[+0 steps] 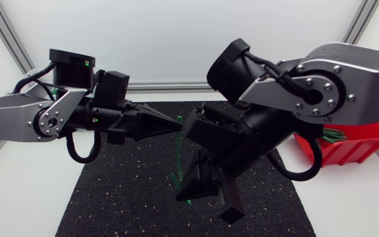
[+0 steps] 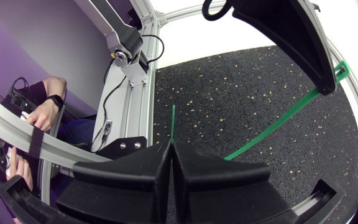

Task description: Take a green cable tie from the red box, thread the tail through the head to close it, then place it in the transparent bin on the left.

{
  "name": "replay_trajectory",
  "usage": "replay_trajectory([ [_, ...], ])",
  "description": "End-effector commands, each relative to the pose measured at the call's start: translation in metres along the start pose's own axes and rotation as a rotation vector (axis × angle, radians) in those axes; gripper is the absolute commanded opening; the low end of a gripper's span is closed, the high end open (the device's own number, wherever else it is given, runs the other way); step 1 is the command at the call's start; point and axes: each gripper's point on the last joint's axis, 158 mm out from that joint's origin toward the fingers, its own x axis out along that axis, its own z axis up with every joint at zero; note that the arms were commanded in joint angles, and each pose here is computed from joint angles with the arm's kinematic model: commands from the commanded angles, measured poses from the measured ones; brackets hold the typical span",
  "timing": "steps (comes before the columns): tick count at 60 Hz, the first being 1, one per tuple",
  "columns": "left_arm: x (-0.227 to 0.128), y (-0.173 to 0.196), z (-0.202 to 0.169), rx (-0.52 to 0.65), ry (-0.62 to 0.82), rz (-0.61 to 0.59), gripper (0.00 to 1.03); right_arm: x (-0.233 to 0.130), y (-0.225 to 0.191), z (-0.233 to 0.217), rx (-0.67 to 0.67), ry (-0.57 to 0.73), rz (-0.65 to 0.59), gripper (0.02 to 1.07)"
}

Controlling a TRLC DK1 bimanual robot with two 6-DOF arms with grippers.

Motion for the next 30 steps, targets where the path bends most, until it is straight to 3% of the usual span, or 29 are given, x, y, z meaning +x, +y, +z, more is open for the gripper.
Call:
replay_trajectory([
  [1,0.002,-0.007,-0.004,-0.027,-0.017,0.0,0.03,-0.008,0.006,0.006,0.048,-0.006,0.024,0.08],
  [13,0.001,-0.008,0.008,0.004,-0.086,0.021,0.03,-0.025,0.025,0.015,0.101,-0.054,0.091,0.08],
  [30,0.0,-0.016,0.004,0.058,-0.095,0.018,0.03,-0.043,0.001,0.023,0.293,-0.129,0.077,0.07],
])
